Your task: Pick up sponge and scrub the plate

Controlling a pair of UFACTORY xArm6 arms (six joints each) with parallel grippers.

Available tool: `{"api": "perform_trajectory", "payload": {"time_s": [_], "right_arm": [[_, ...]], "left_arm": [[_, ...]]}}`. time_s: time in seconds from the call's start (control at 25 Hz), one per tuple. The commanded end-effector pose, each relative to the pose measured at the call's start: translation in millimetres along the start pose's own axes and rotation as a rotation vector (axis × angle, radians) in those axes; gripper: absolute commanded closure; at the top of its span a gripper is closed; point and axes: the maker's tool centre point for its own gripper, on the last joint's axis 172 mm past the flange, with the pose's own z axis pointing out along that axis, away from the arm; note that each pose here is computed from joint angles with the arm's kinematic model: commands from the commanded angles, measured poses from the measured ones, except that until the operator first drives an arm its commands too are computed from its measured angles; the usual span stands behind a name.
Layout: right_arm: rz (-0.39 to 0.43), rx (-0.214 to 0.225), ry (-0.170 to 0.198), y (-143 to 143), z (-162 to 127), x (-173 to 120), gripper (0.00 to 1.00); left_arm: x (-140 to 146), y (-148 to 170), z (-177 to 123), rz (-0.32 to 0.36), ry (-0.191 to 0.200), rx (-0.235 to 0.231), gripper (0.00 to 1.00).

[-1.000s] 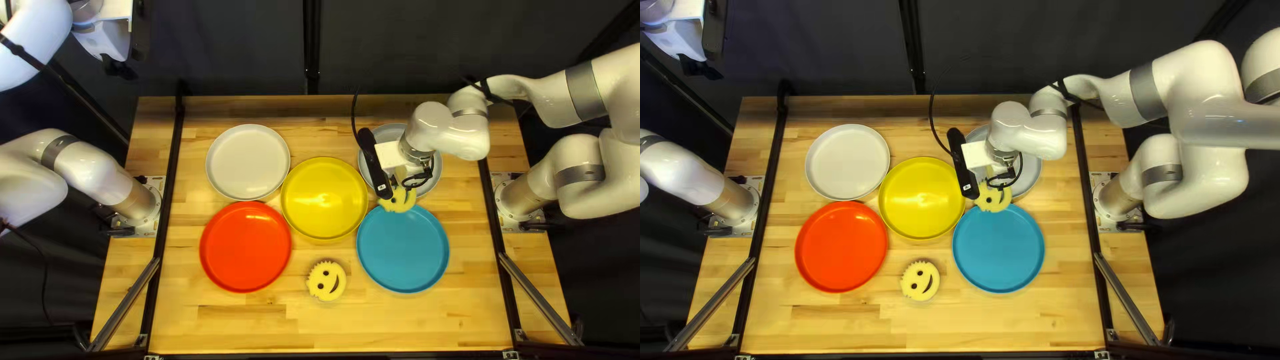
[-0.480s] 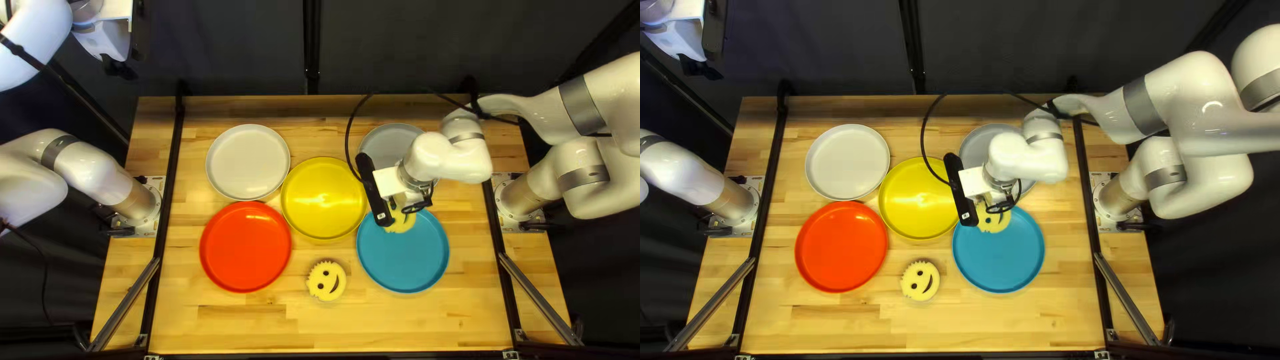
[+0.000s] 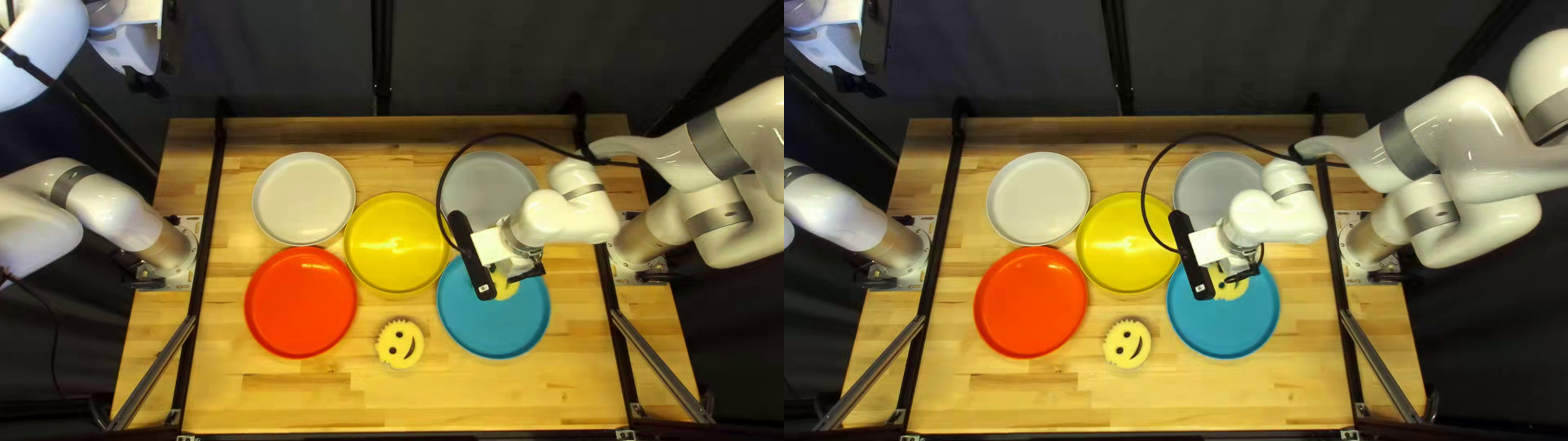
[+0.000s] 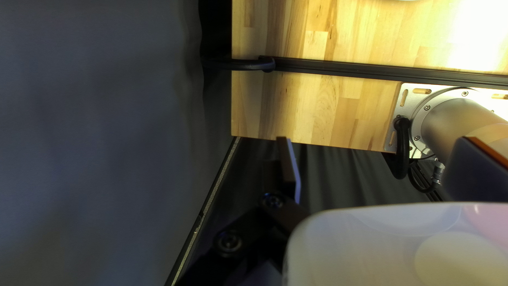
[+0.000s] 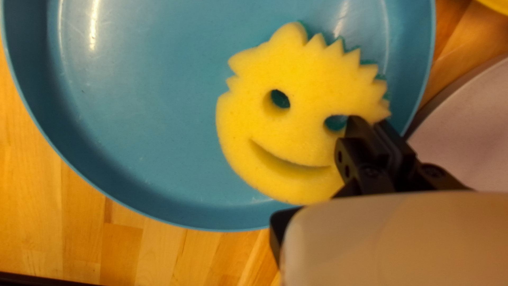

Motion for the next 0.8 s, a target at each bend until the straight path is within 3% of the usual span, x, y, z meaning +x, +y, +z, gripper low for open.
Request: {"api": "perform_trajectory", "payload": {"time_s": [0.04,0.44,0.68,0.8], "right_arm": [[0.000,-0.001,0.000,-17,-1,-3,1.00],[-0.025,-0.025,-0.007,-74,-2,4,1.00],[-0.037,-0.028,-0.013,-76,-2,6,1.00],[-0.031,-0.020,-0.015,-57,0,-3,1.00]], "left_arm": [[0,0,0,0.000,0.000,0.000,0.00],[0,0,0,0.000,0.000,0.000,0.00],[0,0,0,0.000,0.000,0.000,0.00],[0,0,0,0.000,0.000,0.000,0.00]]}}
